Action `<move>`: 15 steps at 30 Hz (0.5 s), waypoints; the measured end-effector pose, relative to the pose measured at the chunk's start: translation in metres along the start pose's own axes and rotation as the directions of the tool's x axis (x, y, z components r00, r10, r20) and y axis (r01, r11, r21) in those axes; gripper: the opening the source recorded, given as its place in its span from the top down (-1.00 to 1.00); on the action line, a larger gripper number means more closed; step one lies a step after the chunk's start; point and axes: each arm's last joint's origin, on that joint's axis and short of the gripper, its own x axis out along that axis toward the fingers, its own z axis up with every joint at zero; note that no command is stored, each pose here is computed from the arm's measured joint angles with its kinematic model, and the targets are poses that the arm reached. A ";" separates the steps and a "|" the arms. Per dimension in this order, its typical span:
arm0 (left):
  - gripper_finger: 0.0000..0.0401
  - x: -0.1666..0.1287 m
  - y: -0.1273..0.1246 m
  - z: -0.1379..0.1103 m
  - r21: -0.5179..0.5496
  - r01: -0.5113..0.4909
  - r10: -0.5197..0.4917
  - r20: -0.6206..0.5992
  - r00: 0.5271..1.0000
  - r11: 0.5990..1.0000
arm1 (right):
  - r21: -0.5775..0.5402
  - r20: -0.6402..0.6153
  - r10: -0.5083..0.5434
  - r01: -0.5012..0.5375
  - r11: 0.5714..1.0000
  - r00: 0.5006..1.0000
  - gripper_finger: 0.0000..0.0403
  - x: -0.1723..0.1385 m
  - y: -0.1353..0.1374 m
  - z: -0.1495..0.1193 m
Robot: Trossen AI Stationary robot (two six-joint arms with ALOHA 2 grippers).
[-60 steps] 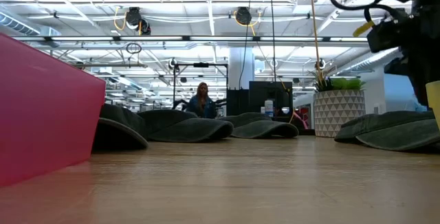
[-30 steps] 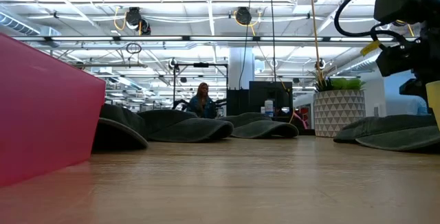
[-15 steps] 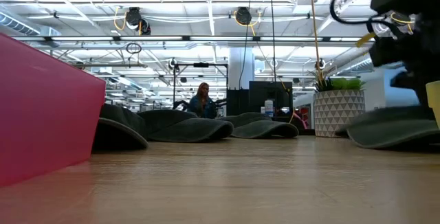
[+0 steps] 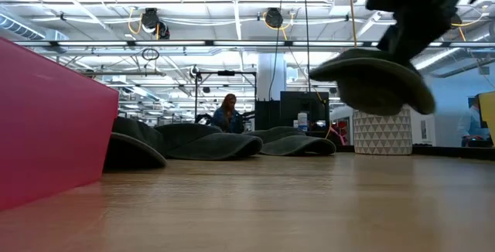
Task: Pick & Place hat
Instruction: Put the grey cap into the pink bin
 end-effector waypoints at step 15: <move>0.81 0.000 -0.003 0.003 0.003 0.008 -0.008 0.033 0.999 1.000 | -0.158 -0.056 0.007 -0.015 0.987 0.998 0.98 0.088 -0.001 0.072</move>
